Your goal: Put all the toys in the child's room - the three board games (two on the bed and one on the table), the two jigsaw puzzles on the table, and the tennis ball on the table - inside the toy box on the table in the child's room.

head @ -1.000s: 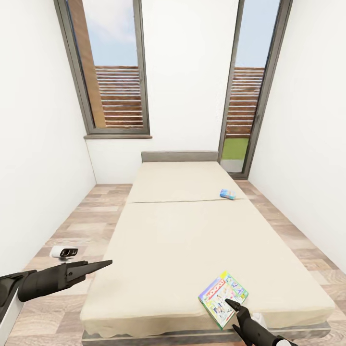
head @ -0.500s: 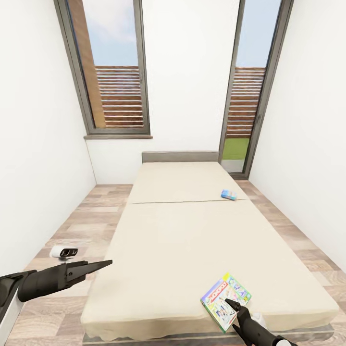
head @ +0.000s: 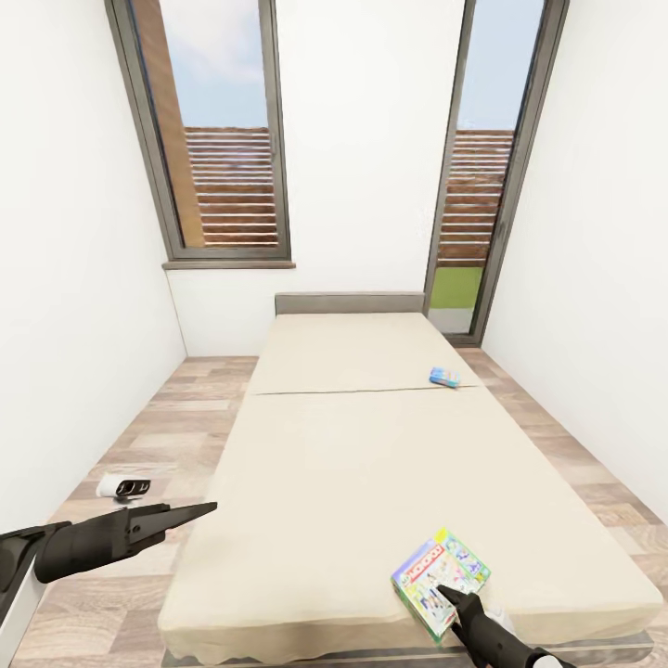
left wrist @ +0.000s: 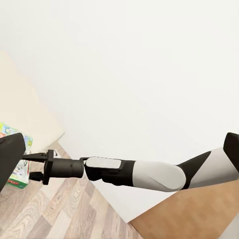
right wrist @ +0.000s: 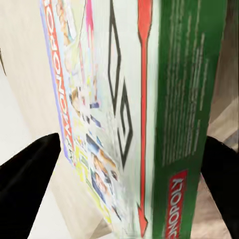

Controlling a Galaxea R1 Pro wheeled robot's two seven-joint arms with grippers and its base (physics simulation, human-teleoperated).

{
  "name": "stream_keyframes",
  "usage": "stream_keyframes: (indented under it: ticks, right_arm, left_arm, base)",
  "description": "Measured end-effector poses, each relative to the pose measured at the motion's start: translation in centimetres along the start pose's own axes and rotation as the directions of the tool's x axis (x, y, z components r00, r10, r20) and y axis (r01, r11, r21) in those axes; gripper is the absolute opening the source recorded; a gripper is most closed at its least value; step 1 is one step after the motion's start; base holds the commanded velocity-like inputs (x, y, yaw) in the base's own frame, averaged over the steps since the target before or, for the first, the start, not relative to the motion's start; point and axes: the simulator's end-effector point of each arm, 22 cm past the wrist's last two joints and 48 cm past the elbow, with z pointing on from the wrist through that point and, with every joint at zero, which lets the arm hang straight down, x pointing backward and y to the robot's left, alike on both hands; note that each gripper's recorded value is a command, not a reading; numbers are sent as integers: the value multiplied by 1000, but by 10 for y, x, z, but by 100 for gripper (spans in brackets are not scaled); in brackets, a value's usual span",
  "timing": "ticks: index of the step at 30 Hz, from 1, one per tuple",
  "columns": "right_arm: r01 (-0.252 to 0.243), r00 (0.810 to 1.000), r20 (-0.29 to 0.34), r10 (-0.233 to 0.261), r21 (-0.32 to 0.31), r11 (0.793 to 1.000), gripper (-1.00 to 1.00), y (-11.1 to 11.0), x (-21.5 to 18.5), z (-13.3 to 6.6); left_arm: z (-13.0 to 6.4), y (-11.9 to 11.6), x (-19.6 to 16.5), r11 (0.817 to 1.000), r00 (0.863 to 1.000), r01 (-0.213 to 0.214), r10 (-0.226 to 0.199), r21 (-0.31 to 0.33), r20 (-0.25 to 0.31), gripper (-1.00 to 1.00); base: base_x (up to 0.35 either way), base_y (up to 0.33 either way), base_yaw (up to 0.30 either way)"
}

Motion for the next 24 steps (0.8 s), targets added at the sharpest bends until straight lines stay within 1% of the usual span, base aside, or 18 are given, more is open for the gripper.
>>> stream_keyframes:
  ticks: [3,10,17,20,22,24]
  right_arm:
    - [-2,1000,0,2,-2,1000,-100,1,0,0]
    - [-1,1000,0,1,-2,1000,-100,12,-1,-7]
    - [-1,1000,0,1,-16,1000,-100,26,-2,-14]
    - [3,1000,2,-3,-26,1000,-100,34,-3,-17]
    - [18,1000,17,-17,-48,999,-100,48,-11,-19]
    - [37,999,26,-36,-57,998,-100,58,-17,-22]
  left_arm:
    - [-1,0,0,1000,1000,0,0,-1,0,100]
    - [-1,-9,-10,1000,1000,-1,1,-6,0,100]
    - [1,-18,-18,1000,1000,2,-2,-5,-2,100]
    - [2,-23,-22,1000,1000,1,-1,-5,-2,100]
    - [2,-25,-25,1000,1000,0,0,-5,-2,100]
    - [2,-28,-28,1000,1000,0,0,-6,-2,100]
  base:
    - [0,0,0]
    - [0,0,0]
    - [0,0,0]
    - [0,0,0]
    - [0,0,0]
    - [0,0,0]
